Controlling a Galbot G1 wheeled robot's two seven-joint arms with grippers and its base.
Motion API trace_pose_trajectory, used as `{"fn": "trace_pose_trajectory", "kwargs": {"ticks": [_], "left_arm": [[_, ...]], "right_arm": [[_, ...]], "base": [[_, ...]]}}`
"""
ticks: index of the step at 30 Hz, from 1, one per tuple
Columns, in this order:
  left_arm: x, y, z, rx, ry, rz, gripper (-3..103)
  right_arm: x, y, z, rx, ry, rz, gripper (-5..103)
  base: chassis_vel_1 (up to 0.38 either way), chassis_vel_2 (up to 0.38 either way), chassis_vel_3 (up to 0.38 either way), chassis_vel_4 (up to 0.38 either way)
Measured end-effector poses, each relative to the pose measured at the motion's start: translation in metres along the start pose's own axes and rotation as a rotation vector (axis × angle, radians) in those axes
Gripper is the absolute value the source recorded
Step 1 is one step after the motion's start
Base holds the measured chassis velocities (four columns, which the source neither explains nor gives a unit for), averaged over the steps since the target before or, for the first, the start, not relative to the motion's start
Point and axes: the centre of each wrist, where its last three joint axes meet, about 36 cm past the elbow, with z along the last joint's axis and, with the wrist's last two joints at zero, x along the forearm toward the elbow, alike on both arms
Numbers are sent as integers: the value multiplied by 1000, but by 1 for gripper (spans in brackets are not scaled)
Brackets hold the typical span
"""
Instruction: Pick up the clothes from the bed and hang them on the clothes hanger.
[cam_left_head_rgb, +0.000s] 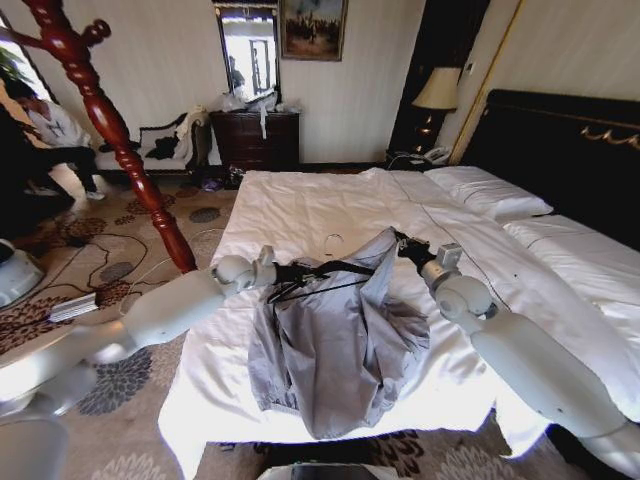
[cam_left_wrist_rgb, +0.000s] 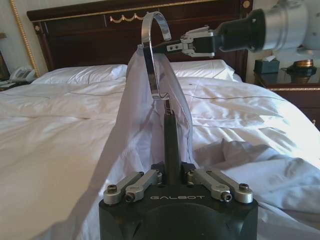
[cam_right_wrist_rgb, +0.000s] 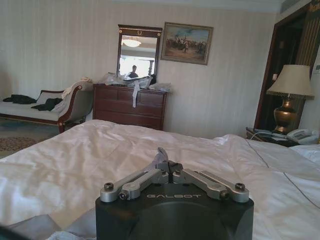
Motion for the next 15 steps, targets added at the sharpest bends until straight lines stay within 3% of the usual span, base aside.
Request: {"fn": "trace_pose_trajectory", "kwargs": {"ticks": [4,15], "left_arm": [[-18,17,-6,-14,17,-26,15],[-23,22,-4,-19,43,-30,15]], "right_arm": [[5,3,-3,-14,-1,-15,0],[14,1,-20,-29,-15,-26,0]], "base": [[0,0,0,0],[0,0,0,0]]}}
